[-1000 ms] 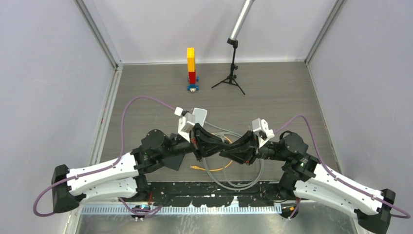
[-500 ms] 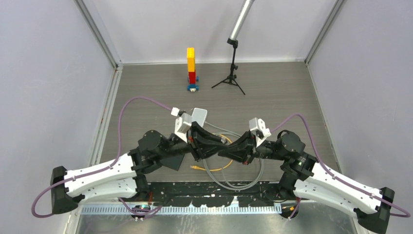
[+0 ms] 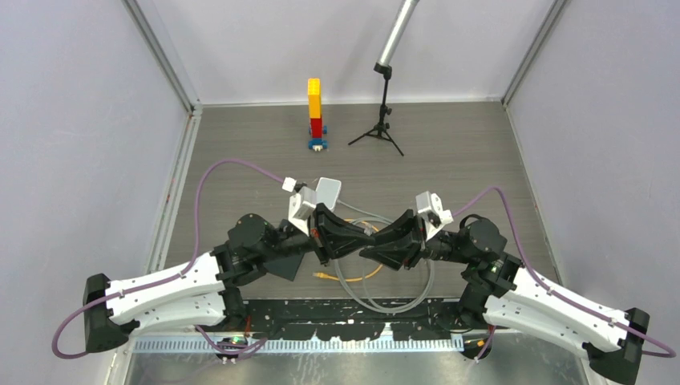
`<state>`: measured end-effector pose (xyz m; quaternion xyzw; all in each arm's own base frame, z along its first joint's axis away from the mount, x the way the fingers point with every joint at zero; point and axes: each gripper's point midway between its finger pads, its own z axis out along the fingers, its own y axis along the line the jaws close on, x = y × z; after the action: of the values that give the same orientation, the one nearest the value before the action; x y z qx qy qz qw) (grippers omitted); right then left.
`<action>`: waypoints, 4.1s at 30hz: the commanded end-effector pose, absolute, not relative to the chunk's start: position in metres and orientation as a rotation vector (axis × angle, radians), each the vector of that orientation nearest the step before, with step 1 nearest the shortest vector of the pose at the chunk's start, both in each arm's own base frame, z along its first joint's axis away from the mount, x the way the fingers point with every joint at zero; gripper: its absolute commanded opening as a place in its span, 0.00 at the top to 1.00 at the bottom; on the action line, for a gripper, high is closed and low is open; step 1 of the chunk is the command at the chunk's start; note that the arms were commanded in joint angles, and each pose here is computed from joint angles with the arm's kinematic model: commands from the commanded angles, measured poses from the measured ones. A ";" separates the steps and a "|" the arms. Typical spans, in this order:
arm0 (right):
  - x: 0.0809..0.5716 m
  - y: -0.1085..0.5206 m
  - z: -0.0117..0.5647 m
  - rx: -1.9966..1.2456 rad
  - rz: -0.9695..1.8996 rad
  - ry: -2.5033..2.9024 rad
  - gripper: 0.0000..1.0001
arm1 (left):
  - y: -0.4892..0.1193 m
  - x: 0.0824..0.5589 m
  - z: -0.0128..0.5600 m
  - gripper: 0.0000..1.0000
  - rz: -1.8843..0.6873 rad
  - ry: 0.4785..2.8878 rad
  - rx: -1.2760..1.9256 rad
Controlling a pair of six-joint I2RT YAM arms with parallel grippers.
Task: Insert the plug into the switch port
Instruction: Pick up the connector from the center of the board.
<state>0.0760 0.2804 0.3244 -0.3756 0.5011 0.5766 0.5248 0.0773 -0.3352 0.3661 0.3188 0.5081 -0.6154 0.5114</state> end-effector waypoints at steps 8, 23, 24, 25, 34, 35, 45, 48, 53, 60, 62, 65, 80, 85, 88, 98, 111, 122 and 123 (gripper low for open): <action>0.057 0.280 0.371 -0.876 1.518 0.966 0.67 | -0.335 0.051 0.398 1.00 -1.619 1.077 0.837; 0.071 0.282 0.349 -0.895 1.423 1.106 1.00 | -0.326 0.060 0.396 0.45 -1.565 1.100 0.776; 0.078 0.281 0.345 -0.881 1.377 1.148 1.00 | -0.324 0.062 0.396 0.39 -1.547 1.108 0.771; 0.086 0.280 0.340 -0.869 1.327 1.197 1.00 | -0.321 0.064 0.395 0.31 -1.527 1.119 0.766; 0.136 0.255 0.310 -0.862 0.914 1.514 0.99 | -0.274 0.130 0.350 0.17 -1.092 1.479 0.523; 0.140 0.253 0.306 -0.874 0.872 1.549 0.99 | -0.263 0.140 0.343 0.18 -1.026 1.519 0.469; 0.171 0.260 0.281 -0.929 0.674 1.716 0.99 | -0.274 0.156 0.353 0.19 -1.002 1.489 0.403; 0.173 0.265 0.282 -0.921 0.684 1.717 0.99 | -0.284 0.156 0.366 0.19 -1.044 1.451 0.386; 0.174 0.269 0.280 -0.923 0.692 1.723 0.99 | -0.286 0.175 0.362 0.28 -0.989 1.548 0.260; 0.177 0.271 0.276 -0.934 0.674 1.722 1.00 | -0.280 0.199 0.349 0.46 -0.924 1.703 -0.014; 0.177 0.271 0.274 -0.936 0.671 1.727 1.00 | -0.287 0.199 0.347 0.48 -0.955 1.722 -0.044; 0.179 0.270 0.272 -0.934 0.646 1.733 1.00 | -0.291 0.198 0.340 0.49 -0.960 1.797 -0.098; 0.193 0.270 0.271 -0.940 0.529 1.717 1.00 | -0.305 0.193 0.312 0.52 -0.966 1.968 -0.201; 0.191 0.273 0.271 -0.939 0.546 1.709 0.99 | -0.311 0.196 0.306 0.55 -0.965 1.974 -0.204; 0.190 0.274 0.270 -0.943 0.549 1.708 0.99 | -0.314 0.197 0.303 0.63 -0.964 1.977 -0.207; 0.187 0.273 0.265 -0.967 0.550 1.713 0.99 | -0.312 0.194 0.281 1.00 -0.980 1.997 -0.242; 0.166 0.281 0.281 -0.896 0.761 1.568 0.51 | -0.314 0.190 0.301 1.00 -1.009 1.951 -0.132; 0.134 0.282 0.297 -0.906 0.961 1.405 0.46 | -0.316 0.170 0.317 1.00 -1.155 1.906 -0.041; 0.134 0.283 0.294 -0.907 0.961 1.413 0.46 | -0.316 0.168 0.318 1.00 -1.163 1.906 -0.037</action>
<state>0.1406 0.2741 0.2779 -0.3967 0.6304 0.3700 0.5553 0.1759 -0.3102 0.2868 -0.0197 0.8003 -0.4127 0.4345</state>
